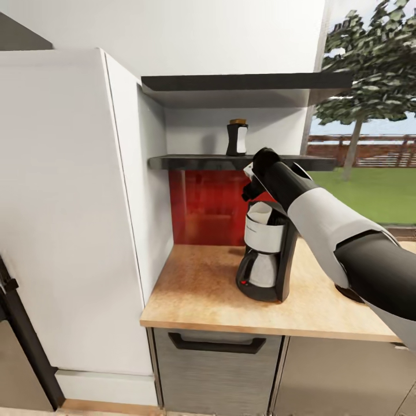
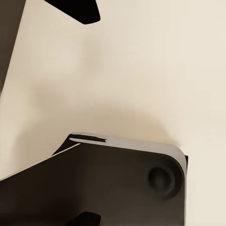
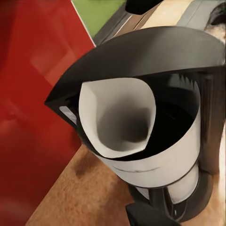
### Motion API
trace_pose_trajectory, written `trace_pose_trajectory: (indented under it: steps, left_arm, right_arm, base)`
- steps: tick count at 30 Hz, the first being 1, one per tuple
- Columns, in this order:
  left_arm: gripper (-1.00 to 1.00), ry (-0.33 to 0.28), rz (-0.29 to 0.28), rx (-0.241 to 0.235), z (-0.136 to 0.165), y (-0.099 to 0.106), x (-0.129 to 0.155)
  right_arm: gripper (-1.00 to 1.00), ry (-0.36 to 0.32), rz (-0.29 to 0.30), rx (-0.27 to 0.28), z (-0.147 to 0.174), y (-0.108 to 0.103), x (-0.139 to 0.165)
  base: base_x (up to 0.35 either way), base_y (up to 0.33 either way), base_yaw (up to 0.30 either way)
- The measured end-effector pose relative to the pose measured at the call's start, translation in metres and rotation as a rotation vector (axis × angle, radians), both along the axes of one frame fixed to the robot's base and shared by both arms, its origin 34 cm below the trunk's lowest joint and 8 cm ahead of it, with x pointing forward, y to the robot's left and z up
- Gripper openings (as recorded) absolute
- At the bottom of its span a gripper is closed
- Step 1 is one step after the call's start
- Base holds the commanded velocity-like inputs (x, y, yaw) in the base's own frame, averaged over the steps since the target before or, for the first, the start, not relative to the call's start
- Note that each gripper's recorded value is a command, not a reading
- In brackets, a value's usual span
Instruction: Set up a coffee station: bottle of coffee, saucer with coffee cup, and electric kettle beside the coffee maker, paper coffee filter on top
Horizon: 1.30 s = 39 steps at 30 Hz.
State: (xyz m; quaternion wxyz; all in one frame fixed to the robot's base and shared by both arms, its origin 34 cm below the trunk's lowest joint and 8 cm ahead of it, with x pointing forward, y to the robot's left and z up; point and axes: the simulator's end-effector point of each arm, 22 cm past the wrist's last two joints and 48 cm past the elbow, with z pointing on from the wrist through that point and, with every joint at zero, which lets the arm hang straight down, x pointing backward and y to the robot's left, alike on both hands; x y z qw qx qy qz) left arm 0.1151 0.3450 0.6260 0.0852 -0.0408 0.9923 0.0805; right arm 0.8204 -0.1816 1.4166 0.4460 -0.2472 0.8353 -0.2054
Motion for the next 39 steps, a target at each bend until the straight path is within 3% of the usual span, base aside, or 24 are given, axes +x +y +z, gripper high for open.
trace_pose_trajectory:
  steps: [24,27,30,33,37,39]
  left_arm:
    - [1.0,-0.005,0.002,0.011,0.001,0.008,0.003]
    - [1.0,-0.007,0.003,0.011,0.001,0.008,0.005]
    - [1.0,-0.009,0.005,0.011,0.001,0.008,0.006]
    - [1.0,-0.01,0.006,0.011,0.001,0.007,0.007]
    - [1.0,-0.012,0.006,0.009,0.001,0.007,0.008]
    - [1.0,-0.012,0.006,0.009,0.001,0.007,0.008]
  right_arm:
    - [1.0,-0.003,0.009,0.005,0.001,0.004,0.0]
    - [1.0,-0.023,0.022,0.008,0.01,0.01,-0.001]
    - [1.0,-0.09,0.056,0.021,0.037,0.023,-0.005]
    - [1.0,-0.15,0.084,0.082,0.065,0.032,-0.01]
    - [1.0,-0.261,0.123,0.233,0.119,0.035,-0.024]
    - [1.0,-0.314,0.138,0.278,0.142,0.035,-0.032]
  base:
    - [-0.08,0.0,0.0]
    - [-0.03,0.012,0.0]
    - [-0.07,0.051,0.0]
    - [-0.031,0.024,0.0]
    - [-0.008,0.006,0.0]
    - [-0.002,0.002,0.0]
